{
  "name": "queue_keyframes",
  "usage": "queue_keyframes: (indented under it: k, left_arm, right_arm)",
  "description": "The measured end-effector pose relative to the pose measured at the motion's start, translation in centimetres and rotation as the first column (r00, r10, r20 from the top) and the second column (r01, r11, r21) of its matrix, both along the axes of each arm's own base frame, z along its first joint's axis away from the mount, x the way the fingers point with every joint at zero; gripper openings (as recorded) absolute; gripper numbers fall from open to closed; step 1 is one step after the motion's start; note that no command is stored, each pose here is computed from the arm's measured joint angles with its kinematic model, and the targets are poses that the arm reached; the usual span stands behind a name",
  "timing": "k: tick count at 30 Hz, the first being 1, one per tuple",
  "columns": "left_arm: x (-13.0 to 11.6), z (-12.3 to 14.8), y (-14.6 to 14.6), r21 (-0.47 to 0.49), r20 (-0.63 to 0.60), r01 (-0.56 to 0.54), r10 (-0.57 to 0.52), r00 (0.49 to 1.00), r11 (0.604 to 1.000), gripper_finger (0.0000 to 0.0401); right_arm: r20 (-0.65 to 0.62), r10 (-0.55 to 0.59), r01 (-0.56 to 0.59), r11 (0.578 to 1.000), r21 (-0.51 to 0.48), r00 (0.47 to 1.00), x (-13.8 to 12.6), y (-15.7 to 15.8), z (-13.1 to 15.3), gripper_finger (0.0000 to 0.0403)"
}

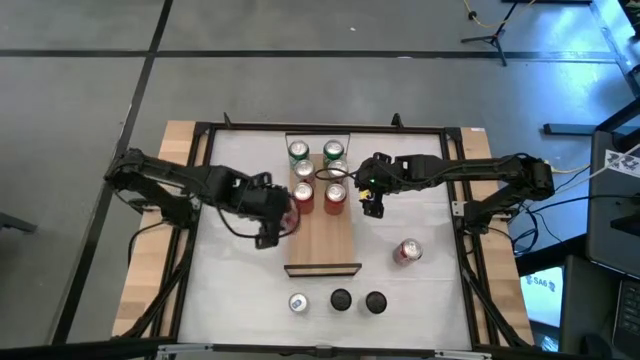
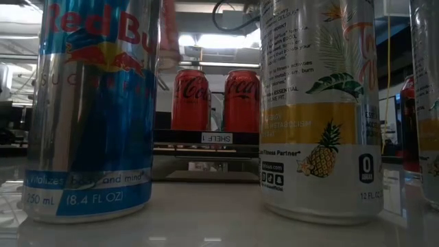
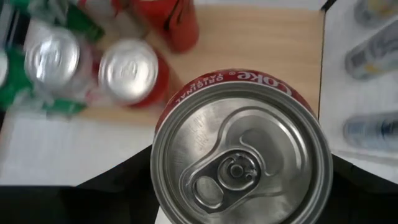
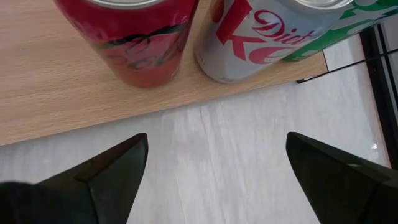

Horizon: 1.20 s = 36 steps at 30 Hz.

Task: Place canned beverage on shelf
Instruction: Put the left white soda can on the shelf

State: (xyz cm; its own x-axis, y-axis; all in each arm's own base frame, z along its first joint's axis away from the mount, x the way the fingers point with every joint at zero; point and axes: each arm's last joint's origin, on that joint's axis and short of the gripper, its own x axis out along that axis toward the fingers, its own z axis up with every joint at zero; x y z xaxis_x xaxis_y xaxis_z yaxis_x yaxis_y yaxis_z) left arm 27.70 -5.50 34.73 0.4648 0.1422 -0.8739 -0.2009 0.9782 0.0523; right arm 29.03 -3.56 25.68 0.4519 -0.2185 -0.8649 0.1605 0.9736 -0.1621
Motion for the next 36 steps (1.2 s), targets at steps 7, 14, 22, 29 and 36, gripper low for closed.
queue_keyframes:
  k: [7,14,22,29,36]
  left_arm:
    - [3.1,-1.9,1.0,0.027,0.0,0.044,-0.044,0.999,0.999,0.0279]
    - [5.3,-5.1,1.0,0.041,-0.105,0.036,-0.031,0.994,0.999,0.0279]
    - [6.6,-7.2,0.9,0.09,-0.156,0.02,-0.005,0.988,0.996,0.0279]
    - [7.0,-8.0,0.8,0.091,-0.168,0.018,-0.002,0.986,0.996,0.0279]
    - [7.0,-8.2,1.0,0.085,-0.163,-0.006,0.02,0.986,0.996,0.0279]
  right_arm:
    - [0.0,0.0,0.0,1.0,0.001,1.0,0.0,0.0,0.0,0.0379]
    - [0.0,0.0,0.0,1.0,0.001,1.0,0.0,0.0,0.0,0.0379]
    - [0.0,0.0,0.0,1.0,0.001,1.0,0.0,0.0,0.0,0.0379]
    - [0.0,0.0,0.0,1.0,0.001,1.0,0.0,0.0,0.0,0.0379]
    - [0.0,0.003,-0.003,1.0,0.005,1.0,0.0,0.0,0.0,0.0379]
